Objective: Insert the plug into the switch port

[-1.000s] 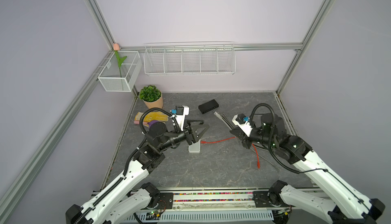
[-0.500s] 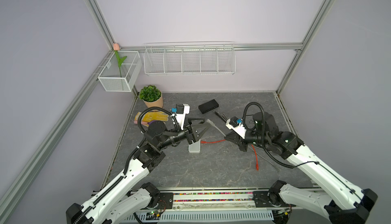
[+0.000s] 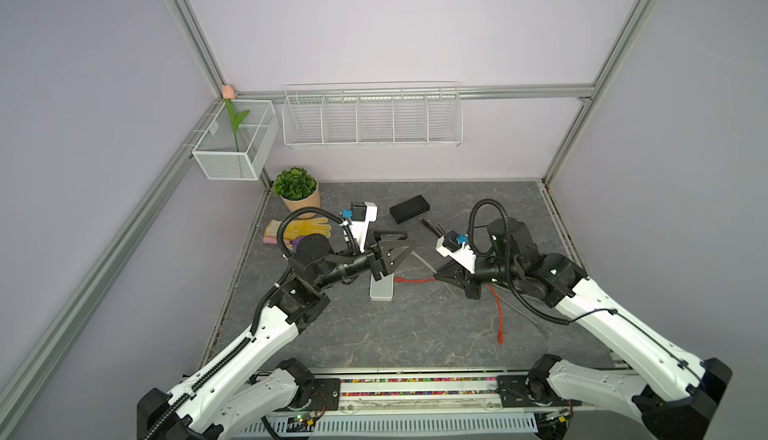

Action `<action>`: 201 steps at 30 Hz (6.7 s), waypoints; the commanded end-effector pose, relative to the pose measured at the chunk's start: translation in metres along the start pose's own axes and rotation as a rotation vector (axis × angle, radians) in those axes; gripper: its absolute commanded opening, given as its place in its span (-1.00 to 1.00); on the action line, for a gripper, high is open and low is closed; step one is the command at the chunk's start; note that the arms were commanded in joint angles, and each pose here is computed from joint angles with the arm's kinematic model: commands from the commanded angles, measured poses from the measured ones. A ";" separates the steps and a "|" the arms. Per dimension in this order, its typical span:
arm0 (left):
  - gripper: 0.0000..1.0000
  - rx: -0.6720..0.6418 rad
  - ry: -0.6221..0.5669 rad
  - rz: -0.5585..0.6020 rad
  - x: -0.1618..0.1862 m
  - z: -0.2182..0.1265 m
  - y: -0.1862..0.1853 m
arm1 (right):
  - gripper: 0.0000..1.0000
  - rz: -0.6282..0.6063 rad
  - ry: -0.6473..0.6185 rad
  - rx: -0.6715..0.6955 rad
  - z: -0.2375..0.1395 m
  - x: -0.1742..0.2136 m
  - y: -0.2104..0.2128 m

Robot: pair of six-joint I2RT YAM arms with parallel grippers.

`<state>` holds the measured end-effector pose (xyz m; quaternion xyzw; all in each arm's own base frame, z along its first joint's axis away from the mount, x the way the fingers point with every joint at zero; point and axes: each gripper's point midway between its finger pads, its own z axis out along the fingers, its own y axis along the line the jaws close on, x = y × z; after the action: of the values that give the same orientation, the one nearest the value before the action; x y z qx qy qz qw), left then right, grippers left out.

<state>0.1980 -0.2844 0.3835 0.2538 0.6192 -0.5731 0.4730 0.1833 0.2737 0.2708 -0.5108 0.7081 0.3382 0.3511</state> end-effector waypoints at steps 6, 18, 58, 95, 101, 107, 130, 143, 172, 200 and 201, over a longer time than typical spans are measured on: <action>-0.30 0.042 -0.020 0.022 -0.003 -0.001 -0.010 | -0.87 -0.019 -0.007 -0.110 0.001 -0.009 0.017; -0.17 0.051 -0.030 0.093 -0.001 -0.013 -0.018 | -0.87 -0.030 -0.033 -0.271 -0.007 -0.021 0.044; -1.00 -0.087 -0.096 -0.037 -0.002 -0.019 0.009 | -0.21 -0.174 -0.190 -0.041 -0.020 -0.092 0.031; -1.00 -0.111 -0.099 -0.039 -0.001 -0.023 0.011 | -0.67 -0.185 -0.032 -0.098 0.038 -0.091 0.027; -1.00 -0.121 -0.093 -0.036 0.002 -0.023 0.014 | -0.83 -0.191 -0.043 -0.090 0.035 -0.093 0.028; -0.55 -0.154 -0.092 -0.027 0.003 -0.029 0.017 | -0.87 -0.194 -0.032 -0.064 0.035 -0.091 0.024; -0.07 -0.766 0.016 -0.053 0.062 -0.104 0.111 | -0.87 -0.472 0.489 0.652 0.000 -0.050 -0.064; -0.13 -0.909 0.173 -0.239 0.145 -0.112 0.181 | -0.87 -0.279 0.763 0.367 0.107 0.094 -0.052; -0.09 -0.966 0.342 -0.452 0.230 -0.115 0.242 | -0.87 -0.138 0.804 0.199 0.185 0.163 -0.058; -0.09 -0.910 0.427 -0.511 0.255 -0.109 0.244 | -0.87 -0.125 0.760 0.186 0.193 0.158 -0.056; -0.09 -0.908 0.426 -0.511 0.255 -0.108 0.244 | -0.87 -0.127 0.761 0.187 0.194 0.158 -0.057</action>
<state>0.2655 -0.1866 0.0338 -0.0274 0.9273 -0.2795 0.2475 0.2287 0.3369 0.0277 -0.6129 0.7800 0.0215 0.1243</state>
